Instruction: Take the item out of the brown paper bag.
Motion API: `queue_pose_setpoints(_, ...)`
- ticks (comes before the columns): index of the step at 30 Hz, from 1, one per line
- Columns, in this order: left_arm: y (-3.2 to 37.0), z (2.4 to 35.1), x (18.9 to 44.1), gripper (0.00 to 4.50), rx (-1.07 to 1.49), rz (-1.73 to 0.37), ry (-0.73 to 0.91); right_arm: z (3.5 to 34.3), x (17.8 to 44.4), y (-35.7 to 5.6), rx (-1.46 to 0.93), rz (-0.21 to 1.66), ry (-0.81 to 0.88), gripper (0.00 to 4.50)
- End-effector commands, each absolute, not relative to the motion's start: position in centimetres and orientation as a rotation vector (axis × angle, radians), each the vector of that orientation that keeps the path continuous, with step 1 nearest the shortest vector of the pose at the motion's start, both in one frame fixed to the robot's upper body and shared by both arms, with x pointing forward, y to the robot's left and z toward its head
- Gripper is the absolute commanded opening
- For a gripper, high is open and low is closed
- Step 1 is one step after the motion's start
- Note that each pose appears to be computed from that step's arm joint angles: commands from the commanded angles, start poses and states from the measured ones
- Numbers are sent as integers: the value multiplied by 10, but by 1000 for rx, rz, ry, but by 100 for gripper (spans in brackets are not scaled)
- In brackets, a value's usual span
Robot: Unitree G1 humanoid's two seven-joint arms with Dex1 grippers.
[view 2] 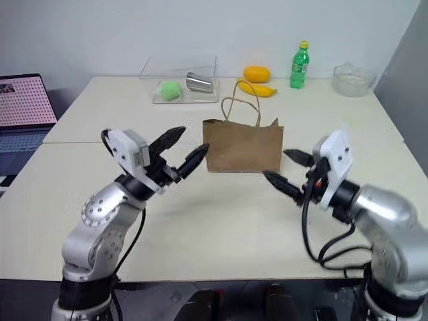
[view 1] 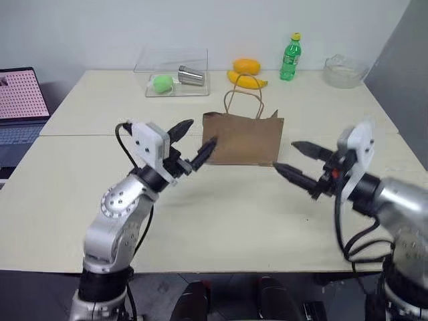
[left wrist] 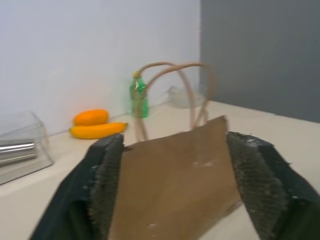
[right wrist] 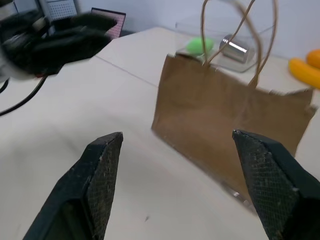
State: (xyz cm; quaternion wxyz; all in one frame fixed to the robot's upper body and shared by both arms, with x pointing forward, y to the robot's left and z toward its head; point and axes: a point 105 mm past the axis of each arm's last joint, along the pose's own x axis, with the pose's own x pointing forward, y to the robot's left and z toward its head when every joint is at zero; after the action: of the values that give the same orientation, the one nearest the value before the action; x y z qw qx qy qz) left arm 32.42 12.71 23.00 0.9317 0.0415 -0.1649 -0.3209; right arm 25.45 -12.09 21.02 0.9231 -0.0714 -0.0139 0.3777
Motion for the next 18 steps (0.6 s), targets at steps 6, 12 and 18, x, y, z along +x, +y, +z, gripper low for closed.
queue_pose_setpoints(6, 145, 271, 393, 71, 208, -749, -275, 208, 238, -104, -136, 653, -148, 369)
queue_pose_setpoints(12, 147, 264, 457, 2, 296, -657, -81, 204, 236, -98, -125, 587, -168, 369)
queue_pose_setpoints(18, 125, 238, 469, 2, 374, -678, 70, 203, 233, -99, -126, 547, -171, 369)
